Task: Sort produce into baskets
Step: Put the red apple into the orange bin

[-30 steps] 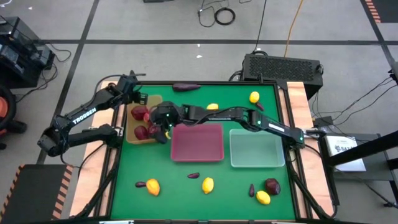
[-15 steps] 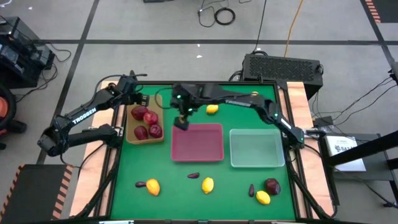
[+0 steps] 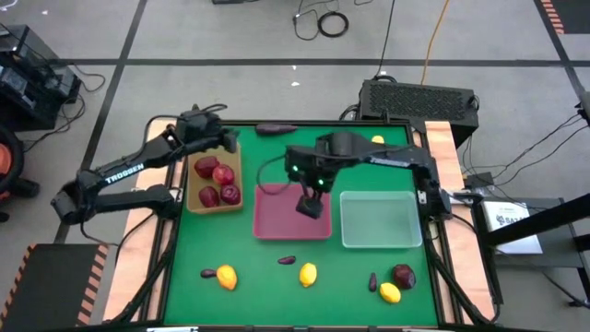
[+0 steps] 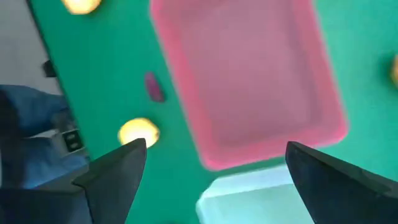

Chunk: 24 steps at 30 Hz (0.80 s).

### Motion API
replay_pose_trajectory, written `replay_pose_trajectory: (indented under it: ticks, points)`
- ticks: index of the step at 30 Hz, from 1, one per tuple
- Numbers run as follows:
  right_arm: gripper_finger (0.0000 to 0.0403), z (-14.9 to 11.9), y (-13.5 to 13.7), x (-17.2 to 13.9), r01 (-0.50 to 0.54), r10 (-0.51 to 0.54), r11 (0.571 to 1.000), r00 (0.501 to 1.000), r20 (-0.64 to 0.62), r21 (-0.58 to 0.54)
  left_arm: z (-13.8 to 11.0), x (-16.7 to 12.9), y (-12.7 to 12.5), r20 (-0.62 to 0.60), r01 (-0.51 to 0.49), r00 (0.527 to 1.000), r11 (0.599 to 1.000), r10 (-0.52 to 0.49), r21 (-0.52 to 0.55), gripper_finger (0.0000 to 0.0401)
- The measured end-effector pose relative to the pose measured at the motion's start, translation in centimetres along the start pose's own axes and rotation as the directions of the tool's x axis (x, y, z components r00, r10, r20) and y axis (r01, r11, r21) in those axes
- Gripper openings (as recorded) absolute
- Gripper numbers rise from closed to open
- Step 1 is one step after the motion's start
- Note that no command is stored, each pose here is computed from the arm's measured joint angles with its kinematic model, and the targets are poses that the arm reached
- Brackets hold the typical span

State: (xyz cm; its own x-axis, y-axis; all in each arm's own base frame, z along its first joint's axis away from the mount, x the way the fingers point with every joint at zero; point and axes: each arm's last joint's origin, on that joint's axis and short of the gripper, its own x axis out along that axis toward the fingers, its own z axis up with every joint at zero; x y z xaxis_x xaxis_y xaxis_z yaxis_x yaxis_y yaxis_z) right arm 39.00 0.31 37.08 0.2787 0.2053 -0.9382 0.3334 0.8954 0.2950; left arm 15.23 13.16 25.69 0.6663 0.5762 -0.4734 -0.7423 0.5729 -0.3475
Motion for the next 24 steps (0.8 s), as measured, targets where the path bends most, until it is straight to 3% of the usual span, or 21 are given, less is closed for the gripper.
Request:
replay_pose_trajectory:
  ticks: [4, 8, 14, 18, 21, 24]
  points:
    - [0.0375, -1.8, 2.4, -0.6, -0.025, 0.025, 0.999, 1.000, -0.003, 0.034, 0.3, 0.3, -1.9, 0.066, 0.092, 0.993, 0.992, -0.097, 0.086, 0.0141]
    - [0.0375, -4.1, 3.4, -1.0, -0.021, 0.025, 0.995, 0.999, -0.038, 0.100, 0.1, 1.3, -3.1, 0.090, 0.130, 0.986, 0.986, -0.139, 0.103, 0.0141]
    - [0.0375, -10.0, 3.1, -1.3, 0.059, -0.024, 0.966, 0.990, -0.140, 0.251, -1.0, 3.2, -4.6, 0.052, 0.192, 0.980, 0.981, -0.193, 0.012, 0.0141]
    - [0.0375, -15.4, 1.9, -0.9, 0.159, -0.070, 0.906, 0.970, -0.232, 0.392, -2.0, 4.3, -5.7, 0.017, 0.228, 0.974, 0.973, -0.228, -0.038, 0.0141]
    - [0.0375, -19.4, 1.2, -0.1, 0.232, -0.098, 0.831, 0.956, -0.278, 0.506, -2.4, 4.8, -7.0, 0.035, 0.288, 0.958, 0.955, -0.286, -0.077, 0.0141]
    - [0.0375, -22.6, 1.2, 1.0, 0.231, -0.074, 0.754, 0.960, -0.270, 0.615, -2.7, 5.1, -8.6, 0.098, 0.351, 0.935, 0.930, -0.341, -0.109, 0.0141]
